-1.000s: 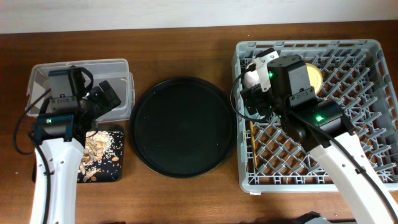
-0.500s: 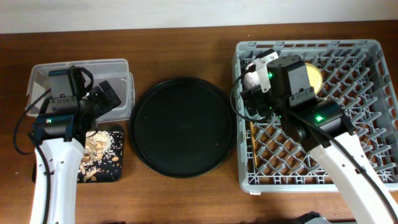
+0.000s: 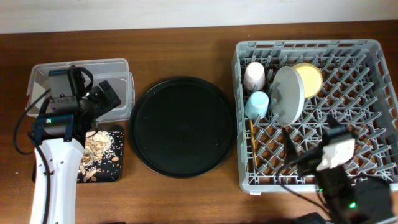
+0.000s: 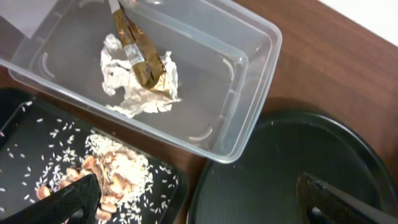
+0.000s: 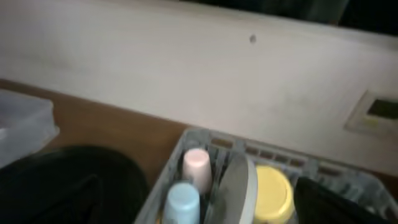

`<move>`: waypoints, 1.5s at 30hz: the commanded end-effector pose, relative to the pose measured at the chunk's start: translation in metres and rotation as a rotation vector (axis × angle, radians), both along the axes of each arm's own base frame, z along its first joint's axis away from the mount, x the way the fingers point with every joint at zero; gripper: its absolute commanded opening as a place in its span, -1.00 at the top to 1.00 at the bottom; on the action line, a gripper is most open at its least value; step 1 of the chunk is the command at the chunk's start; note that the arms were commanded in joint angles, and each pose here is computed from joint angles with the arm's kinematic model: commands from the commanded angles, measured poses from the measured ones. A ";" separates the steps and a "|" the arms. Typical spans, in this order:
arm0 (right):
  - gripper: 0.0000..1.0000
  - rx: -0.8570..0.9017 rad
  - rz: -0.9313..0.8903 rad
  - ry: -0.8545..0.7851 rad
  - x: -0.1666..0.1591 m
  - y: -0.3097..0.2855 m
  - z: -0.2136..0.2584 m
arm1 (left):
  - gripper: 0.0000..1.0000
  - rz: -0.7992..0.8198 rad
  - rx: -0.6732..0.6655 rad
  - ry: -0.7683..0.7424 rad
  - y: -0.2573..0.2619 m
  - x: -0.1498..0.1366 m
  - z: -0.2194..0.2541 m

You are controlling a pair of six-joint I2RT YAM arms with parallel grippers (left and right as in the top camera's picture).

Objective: Sort waste into correct bins and load items into the dishwasher rack

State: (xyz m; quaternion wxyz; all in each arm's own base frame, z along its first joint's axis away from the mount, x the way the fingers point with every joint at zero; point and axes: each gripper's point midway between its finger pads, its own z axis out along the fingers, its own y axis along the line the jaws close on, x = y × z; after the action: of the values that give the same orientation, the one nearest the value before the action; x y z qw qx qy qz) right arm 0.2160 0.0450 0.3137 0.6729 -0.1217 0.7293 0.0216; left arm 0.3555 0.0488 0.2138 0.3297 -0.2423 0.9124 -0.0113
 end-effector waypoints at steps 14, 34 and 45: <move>-0.97 0.054 0.061 -0.011 0.023 0.014 -0.156 | -0.99 -0.001 0.004 -0.015 0.001 0.002 0.006; -0.96 0.054 0.061 -0.012 0.023 0.013 -0.156 | -0.98 -0.001 0.004 -0.015 0.001 0.002 0.006; -0.97 0.054 0.061 -0.011 0.023 0.013 -0.156 | -0.98 -0.020 0.074 -0.405 -0.016 -0.087 0.111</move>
State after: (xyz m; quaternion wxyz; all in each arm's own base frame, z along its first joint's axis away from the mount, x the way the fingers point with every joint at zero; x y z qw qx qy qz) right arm 0.2388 0.0597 0.1596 0.6796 -0.1314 0.7193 0.0582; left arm 0.2973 0.0296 0.3278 0.4957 -0.2112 0.8415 -0.0392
